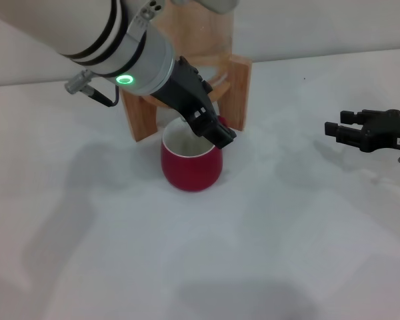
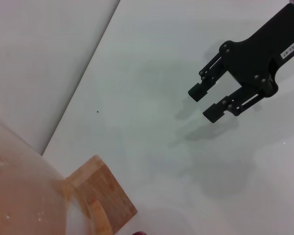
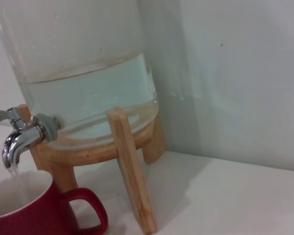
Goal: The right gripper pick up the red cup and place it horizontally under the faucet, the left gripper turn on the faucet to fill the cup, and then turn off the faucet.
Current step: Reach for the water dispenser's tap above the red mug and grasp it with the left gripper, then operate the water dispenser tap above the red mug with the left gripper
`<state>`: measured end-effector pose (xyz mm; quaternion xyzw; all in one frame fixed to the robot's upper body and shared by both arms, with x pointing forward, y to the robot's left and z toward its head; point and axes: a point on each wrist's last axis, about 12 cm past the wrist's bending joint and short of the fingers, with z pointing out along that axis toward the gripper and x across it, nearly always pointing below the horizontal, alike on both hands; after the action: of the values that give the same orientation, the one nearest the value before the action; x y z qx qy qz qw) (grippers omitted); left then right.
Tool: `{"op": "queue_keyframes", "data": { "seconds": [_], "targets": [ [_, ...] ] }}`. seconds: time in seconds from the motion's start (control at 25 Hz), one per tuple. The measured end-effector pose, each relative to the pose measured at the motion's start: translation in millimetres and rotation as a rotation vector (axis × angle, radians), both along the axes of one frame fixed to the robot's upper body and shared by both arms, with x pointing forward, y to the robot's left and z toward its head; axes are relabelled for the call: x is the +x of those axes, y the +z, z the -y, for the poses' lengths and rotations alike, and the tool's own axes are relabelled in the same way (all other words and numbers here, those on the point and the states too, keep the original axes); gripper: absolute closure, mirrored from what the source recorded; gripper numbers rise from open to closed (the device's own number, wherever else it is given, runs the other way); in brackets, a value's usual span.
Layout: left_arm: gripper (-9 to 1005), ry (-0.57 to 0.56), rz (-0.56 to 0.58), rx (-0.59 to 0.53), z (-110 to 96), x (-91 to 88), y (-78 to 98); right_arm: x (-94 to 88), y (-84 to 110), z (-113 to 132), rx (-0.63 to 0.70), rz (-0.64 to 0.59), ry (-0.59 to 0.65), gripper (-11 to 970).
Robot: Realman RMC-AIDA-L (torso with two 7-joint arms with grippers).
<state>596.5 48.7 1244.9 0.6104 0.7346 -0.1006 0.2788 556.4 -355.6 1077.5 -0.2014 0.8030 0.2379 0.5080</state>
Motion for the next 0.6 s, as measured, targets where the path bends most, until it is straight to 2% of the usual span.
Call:
{"op": "queue_keyframes", "data": {
  "seconds": [0.48, 0.6],
  "targets": [
    [120, -0.006, 0.068, -0.043, 4.7, 0.9, 10.6, -2.1, -2.8, 1.4, 0.002, -0.011, -0.006, 477],
    [120, -0.02, 0.084, -0.054, 6.8, -7.6, 13.4, -2.8, -3.1, 2.4, 0.001, -0.012, -0.008, 477]
  ]
}}
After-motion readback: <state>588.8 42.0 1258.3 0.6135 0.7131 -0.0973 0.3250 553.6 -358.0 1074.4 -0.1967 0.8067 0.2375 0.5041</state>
